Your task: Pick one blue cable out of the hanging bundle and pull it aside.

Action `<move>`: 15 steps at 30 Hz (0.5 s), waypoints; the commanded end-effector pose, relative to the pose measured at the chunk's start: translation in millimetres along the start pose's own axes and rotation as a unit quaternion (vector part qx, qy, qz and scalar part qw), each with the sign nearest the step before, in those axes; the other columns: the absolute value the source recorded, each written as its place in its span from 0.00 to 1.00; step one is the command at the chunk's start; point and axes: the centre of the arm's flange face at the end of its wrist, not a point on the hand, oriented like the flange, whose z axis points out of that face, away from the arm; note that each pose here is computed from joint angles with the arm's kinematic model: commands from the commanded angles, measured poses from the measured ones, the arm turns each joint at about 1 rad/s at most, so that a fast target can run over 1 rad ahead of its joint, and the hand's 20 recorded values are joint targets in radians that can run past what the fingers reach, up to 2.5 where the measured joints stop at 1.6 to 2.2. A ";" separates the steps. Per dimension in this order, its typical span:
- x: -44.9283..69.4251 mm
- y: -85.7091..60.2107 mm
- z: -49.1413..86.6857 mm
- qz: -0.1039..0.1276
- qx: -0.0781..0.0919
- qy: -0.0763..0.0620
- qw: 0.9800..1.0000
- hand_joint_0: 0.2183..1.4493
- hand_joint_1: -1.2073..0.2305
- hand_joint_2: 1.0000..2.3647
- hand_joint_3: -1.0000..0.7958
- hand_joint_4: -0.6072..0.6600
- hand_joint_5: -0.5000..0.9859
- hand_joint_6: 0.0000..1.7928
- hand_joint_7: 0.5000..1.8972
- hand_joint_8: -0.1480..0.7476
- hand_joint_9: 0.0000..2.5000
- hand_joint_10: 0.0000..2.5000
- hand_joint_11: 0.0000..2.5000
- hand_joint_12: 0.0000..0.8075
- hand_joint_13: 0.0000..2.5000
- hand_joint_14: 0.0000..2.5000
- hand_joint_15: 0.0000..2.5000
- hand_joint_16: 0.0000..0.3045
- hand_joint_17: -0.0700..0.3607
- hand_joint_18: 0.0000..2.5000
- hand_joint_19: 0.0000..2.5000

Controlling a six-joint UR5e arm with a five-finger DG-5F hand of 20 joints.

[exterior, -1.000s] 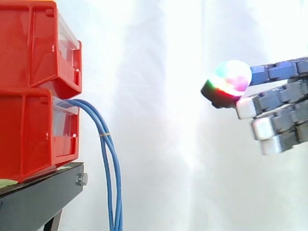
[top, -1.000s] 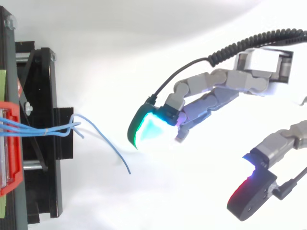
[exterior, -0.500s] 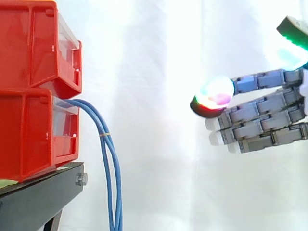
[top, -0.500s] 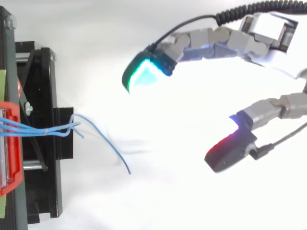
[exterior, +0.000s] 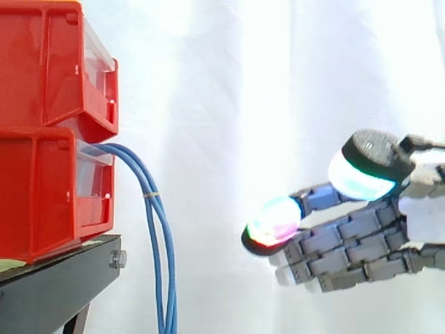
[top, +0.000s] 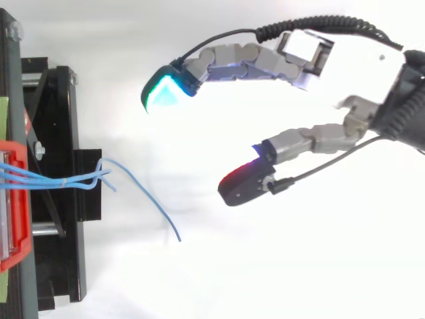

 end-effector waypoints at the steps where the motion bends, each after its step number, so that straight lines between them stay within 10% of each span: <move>1: 4.9 -15.5 5.2 0.005 0.000 -0.002 1.000 0.19 0.31 0.00 0.28 0.60 0.18 0.28 0.17 0.45 0.16 0.00 0.02 0.47 0.13 0.00 0.03 0.17 0.43 0.07 0.00; 15: 53.0 -78.7 61.9 0.071 -0.003 0.001 0.997 0.19 0.31 0.00 0.28 0.61 0.19 0.28 0.17 0.45 0.17 0.00 0.03 0.48 0.16 0.00 0.04 0.16 0.42 0.10 0.01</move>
